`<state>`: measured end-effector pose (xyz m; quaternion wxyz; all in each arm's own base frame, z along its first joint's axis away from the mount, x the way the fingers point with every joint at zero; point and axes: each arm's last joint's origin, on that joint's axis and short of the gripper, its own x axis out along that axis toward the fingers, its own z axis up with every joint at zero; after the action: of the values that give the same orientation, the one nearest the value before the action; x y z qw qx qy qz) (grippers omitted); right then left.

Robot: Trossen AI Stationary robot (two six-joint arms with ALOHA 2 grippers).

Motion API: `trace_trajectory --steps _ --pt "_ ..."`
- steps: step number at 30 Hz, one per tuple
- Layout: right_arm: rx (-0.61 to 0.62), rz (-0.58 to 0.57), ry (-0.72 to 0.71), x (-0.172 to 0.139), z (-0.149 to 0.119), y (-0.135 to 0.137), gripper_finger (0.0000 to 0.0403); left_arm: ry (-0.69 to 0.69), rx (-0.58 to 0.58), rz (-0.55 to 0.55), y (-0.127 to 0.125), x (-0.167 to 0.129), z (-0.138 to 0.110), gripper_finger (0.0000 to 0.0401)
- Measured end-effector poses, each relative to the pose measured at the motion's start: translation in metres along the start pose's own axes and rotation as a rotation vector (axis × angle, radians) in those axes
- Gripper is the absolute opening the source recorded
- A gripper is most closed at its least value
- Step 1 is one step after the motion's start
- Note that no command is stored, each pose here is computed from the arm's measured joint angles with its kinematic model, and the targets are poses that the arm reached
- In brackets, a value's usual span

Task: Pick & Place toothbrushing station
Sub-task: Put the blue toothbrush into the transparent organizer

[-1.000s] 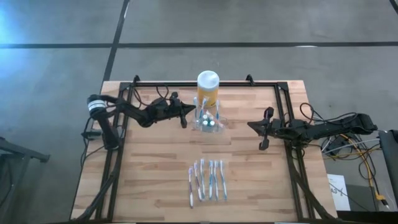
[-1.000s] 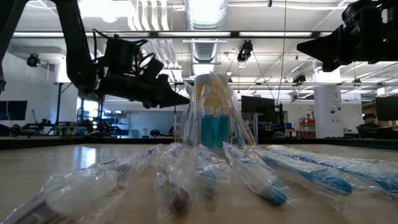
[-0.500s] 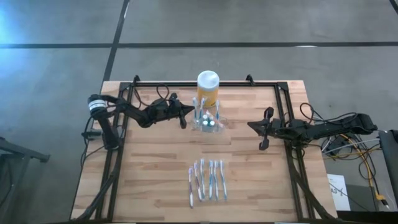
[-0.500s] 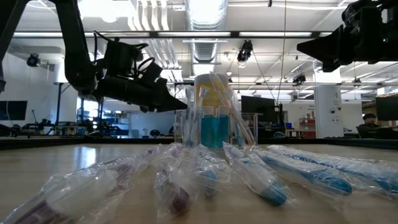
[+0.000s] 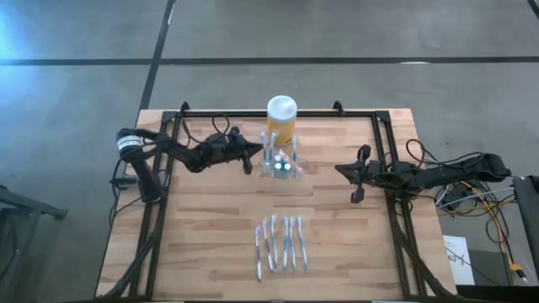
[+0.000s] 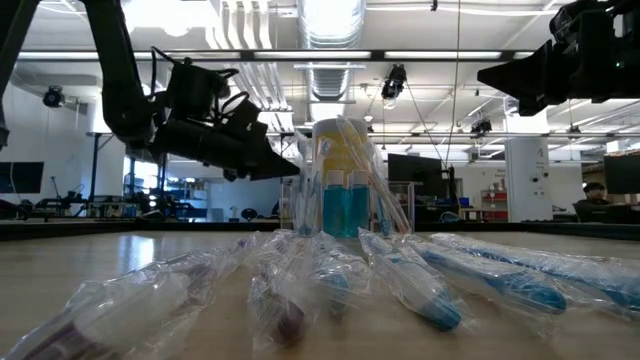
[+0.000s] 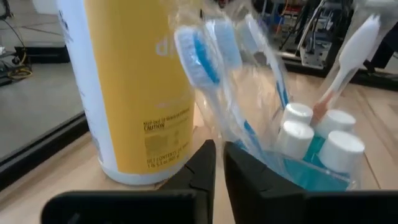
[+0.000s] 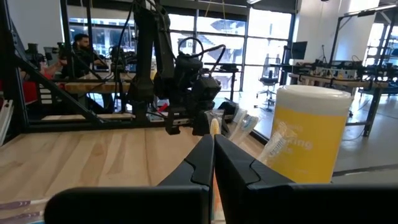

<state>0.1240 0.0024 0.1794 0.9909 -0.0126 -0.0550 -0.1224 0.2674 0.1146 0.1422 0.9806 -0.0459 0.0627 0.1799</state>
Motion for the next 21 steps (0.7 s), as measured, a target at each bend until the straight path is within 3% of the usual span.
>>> trace_trajectory --steps 9,16,21 --pt "0.000 0.000 0.001 0.000 0.000 0.000 0.0008 -0.031 0.013 -0.002 -0.001 -0.005 0.013 0.0112" --pt "0.019 0.001 0.001 0.000 0.000 0.000 0.0008 0.118 0.006 0.006 -0.001 -0.012 0.009 0.0187" --pt "0.019 0.001 0.001 0.000 0.000 0.000 0.0008 0.209 0.015 0.010 -0.002 -0.024 0.016 0.0216"
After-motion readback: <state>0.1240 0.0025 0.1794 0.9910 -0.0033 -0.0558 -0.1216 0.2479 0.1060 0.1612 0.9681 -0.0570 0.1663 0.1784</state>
